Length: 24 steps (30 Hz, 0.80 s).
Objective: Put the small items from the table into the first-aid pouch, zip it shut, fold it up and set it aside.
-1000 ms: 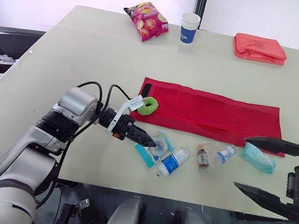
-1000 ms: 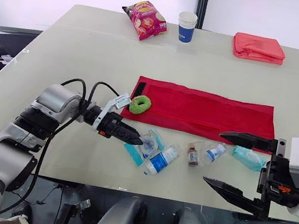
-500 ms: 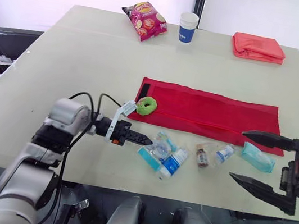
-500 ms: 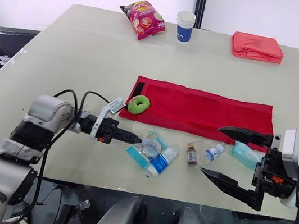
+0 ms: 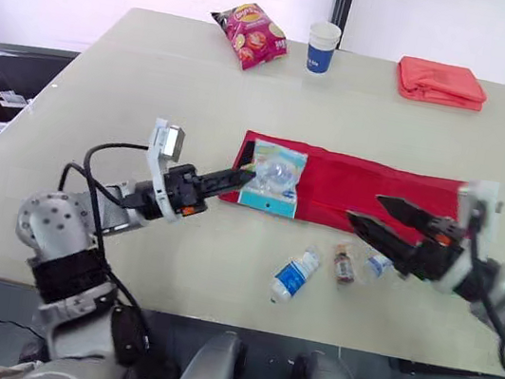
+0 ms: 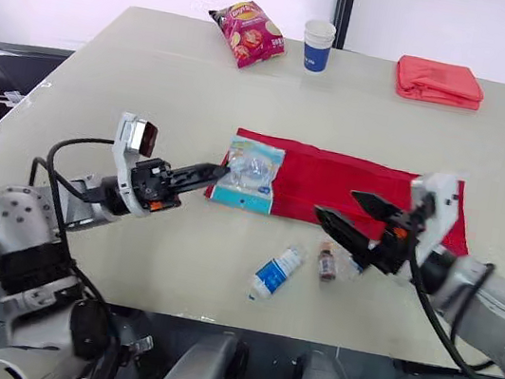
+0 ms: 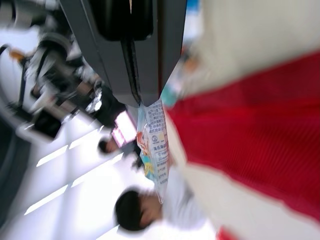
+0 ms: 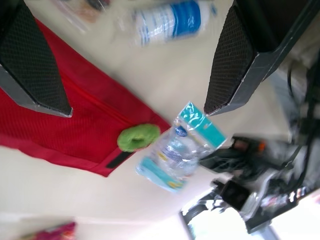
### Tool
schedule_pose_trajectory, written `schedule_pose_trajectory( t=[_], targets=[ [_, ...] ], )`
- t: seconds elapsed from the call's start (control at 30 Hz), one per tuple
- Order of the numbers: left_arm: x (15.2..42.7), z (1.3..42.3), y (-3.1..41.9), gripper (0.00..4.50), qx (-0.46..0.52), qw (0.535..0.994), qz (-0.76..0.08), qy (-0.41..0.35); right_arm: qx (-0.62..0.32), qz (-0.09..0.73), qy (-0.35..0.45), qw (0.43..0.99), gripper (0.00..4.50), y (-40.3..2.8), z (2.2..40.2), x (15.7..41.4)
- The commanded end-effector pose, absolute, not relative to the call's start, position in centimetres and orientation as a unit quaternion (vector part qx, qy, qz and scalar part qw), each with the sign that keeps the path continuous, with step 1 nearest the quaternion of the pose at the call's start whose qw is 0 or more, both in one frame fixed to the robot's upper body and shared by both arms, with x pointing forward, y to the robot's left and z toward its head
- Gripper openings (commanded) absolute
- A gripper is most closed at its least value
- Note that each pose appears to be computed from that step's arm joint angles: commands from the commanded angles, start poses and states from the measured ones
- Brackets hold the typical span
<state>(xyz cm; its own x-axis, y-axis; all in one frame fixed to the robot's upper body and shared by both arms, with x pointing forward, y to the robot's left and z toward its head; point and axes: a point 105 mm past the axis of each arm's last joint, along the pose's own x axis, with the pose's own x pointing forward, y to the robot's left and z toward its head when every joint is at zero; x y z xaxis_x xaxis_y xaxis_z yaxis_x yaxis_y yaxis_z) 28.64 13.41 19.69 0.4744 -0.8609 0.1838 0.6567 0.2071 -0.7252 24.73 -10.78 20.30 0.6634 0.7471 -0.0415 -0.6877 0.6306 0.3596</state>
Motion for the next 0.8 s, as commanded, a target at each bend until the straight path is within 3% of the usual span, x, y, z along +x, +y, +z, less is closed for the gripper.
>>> schedule_pose_trajectory(
  t=[0.03, 0.23, 0.7, 0.8],
  targets=[
    [28.6, 21.8, 12.5, 0.02, -0.390, 0.784, -0.477, 0.074, 0.233, 0.396, 0.105, 0.882, 4.50, -8.9, 21.0, 24.8],
    [28.4, 22.7, 10.9, 0.02, -0.429, 0.780, -0.452, 0.056, 0.354, 0.411, 0.115, 0.832, 4.50, -6.0, 22.9, 25.6],
    [26.5, 22.5, 9.4, 0.02, -0.458, 0.748, -0.465, 0.121, 0.404, 0.414, 0.137, 0.804, 4.50, -3.6, 23.6, 26.8],
    [26.6, 22.4, 9.6, 0.00, -0.457, 0.750, -0.462, 0.124, 0.407, 0.408, 0.135, 0.806, 3.63, -3.8, 23.6, 26.9]
  ],
)
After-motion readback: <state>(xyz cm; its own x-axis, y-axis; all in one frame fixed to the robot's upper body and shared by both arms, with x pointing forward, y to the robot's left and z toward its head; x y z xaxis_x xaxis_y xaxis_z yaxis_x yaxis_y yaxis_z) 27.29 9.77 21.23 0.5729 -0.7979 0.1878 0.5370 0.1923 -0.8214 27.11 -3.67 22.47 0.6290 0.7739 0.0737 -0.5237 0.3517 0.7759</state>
